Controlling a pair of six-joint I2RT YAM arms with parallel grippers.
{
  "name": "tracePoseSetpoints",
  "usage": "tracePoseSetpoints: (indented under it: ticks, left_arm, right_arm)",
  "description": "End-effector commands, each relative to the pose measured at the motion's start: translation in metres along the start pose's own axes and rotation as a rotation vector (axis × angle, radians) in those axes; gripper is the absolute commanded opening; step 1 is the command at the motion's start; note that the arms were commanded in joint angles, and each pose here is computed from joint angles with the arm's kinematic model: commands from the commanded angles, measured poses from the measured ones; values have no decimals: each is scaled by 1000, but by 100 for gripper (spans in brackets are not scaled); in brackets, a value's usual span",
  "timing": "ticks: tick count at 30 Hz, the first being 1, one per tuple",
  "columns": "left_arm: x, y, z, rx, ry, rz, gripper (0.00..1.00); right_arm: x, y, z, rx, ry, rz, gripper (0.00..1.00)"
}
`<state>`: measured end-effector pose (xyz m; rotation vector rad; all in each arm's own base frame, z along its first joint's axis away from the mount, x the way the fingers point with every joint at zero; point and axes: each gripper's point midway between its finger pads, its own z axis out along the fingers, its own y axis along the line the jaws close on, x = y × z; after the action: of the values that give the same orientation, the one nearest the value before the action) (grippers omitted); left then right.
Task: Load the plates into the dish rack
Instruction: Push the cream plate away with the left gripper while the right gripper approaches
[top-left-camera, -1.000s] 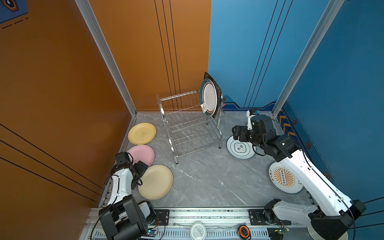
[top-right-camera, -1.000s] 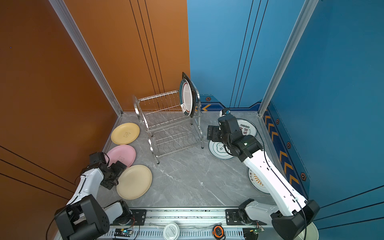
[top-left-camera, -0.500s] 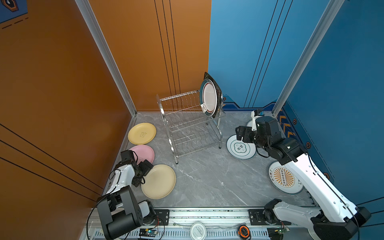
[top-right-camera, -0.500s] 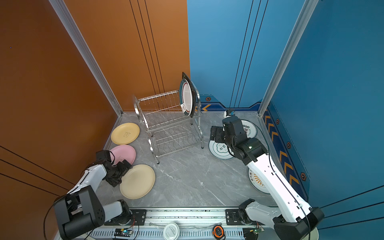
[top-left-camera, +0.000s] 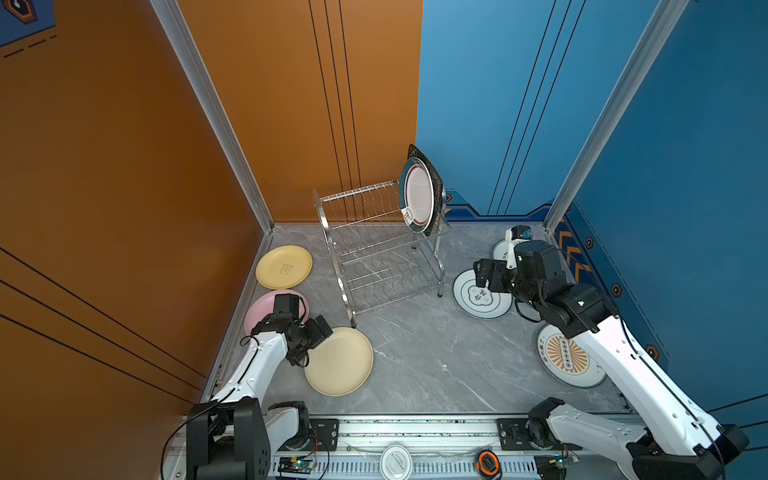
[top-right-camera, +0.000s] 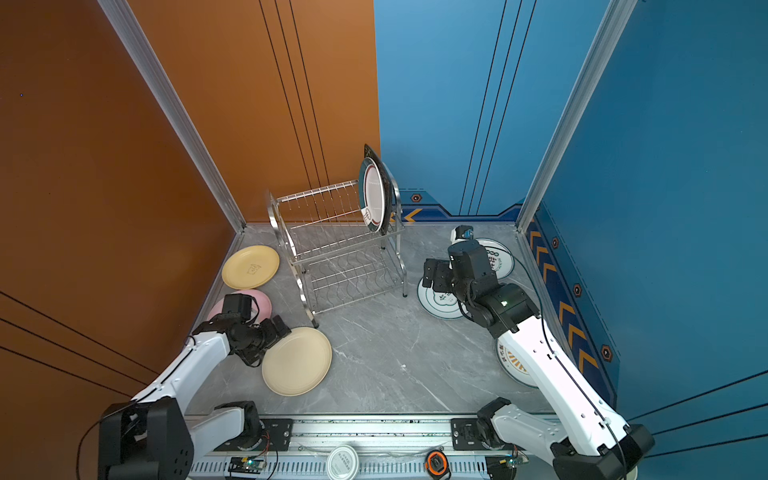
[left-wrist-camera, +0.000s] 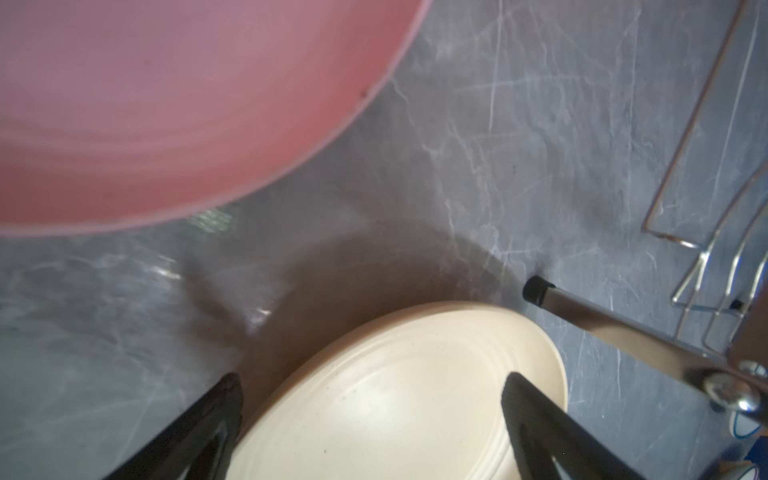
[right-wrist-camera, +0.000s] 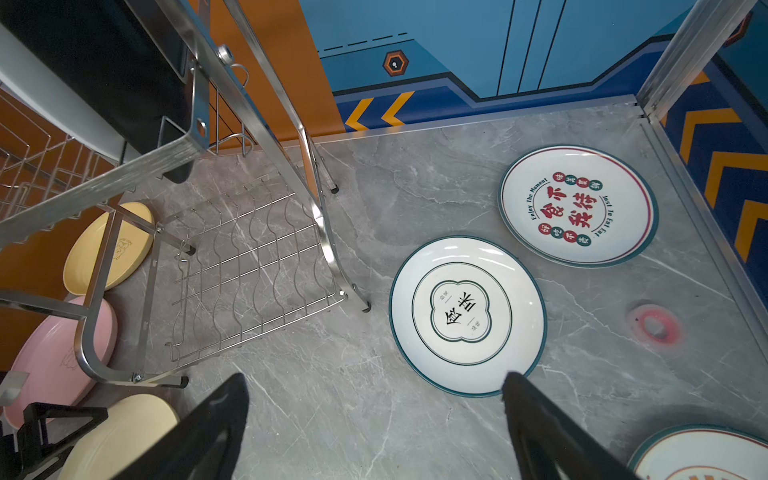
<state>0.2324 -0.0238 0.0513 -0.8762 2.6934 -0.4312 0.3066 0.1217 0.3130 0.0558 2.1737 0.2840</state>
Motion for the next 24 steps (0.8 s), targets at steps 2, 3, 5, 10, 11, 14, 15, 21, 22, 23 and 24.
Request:
tracePoseSetpoints:
  ticks: [2, 3, 5, 10, 11, 14, 15, 21, 22, 23, 24]
  left_arm:
    - [31, -1, 4, -16, 68, -13, 98]
    - [36, -4, 5, -13, 74, -5, 98]
    - [46, -8, 6, -11, 85, 9, 98]
    - [71, -25, 7, 13, 110, 38, 98]
    - [76, -30, 8, 26, 118, 49, 98]
    - [88, -46, 10, 67, 142, 82, 98]
    - [91, -49, 10, 74, 149, 97, 98]
    - [104, -51, 8, 57, 175, 191, 98]
    - [103, -45, 6, 33, 164, 196, 99]
    - [101, -41, 5, 22, 151, 198, 99]
    - [100, -36, 4, 11, 141, 194, 99]
  right_arm:
    - [6, -9, -5, 25, 2, 20, 96]
    - [7, -10, -6, 25, 4, 21, 97]
    - [9, -10, -6, 24, 9, 23, 97]
    - [16, -12, -8, 22, 22, 26, 98]
    - [17, -13, -9, 21, 24, 26, 98]
    - [22, -12, -8, 15, 35, 26, 98]
    - [24, -13, -7, 14, 40, 28, 99]
    - [32, -12, -6, 2, 59, 35, 100]
    - [34, -12, -7, -3, 60, 39, 100]
    - [36, -12, -8, -6, 64, 40, 100]
    - [38, -13, -9, -6, 66, 44, 100]
